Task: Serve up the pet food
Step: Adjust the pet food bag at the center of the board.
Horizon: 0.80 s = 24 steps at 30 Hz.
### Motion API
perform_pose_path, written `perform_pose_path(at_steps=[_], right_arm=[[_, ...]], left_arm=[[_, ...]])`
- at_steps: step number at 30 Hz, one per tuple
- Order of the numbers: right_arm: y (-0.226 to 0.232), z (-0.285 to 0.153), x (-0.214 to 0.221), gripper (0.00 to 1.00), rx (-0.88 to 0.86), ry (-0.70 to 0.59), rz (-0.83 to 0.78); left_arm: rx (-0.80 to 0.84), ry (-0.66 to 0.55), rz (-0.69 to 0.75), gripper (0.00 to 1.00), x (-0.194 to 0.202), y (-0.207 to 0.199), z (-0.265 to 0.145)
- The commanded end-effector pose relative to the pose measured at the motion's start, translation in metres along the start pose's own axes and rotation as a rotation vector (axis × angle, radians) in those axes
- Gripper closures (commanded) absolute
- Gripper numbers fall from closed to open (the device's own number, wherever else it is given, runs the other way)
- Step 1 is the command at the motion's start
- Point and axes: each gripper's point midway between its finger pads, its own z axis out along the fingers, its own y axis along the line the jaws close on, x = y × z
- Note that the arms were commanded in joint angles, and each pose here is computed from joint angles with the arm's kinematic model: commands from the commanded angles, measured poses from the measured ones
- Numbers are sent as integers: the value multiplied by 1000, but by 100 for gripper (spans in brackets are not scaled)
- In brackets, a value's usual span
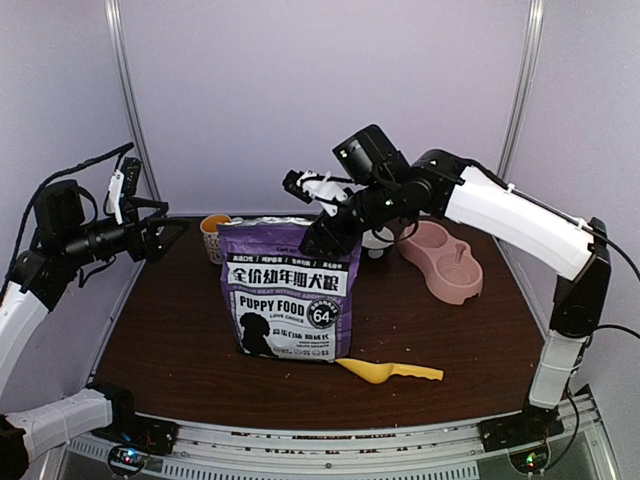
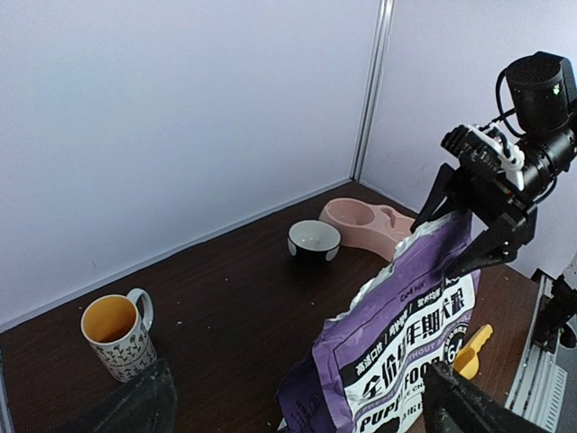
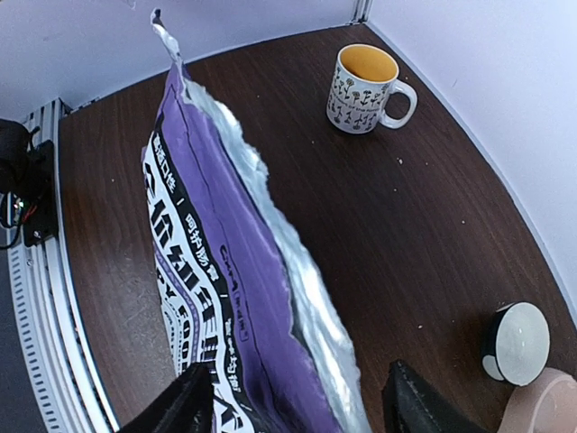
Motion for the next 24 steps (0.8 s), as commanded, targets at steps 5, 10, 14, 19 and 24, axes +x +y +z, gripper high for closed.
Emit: perform_pose_path(at_steps=[5,10,14,19,24], right_arm=[[5,4,3,71,-1,71,-60],[8,-18,-21,100,3,-55,-36],[9,-54,-54,100,7,-266,12],[-33,-97,-87,100,203,-441,196],[-77,-122,-96,100,414,-505,369]], left_arm=[[13,-63,40,2,-17,-8,-8],[6,-60,39,2,-17,-6,-7],[7,-56,35,2,-16,-6,-6],[-14,-57,34,2,-15,-3,-7],[-18,-58,35,2,-16,-2,-7]])
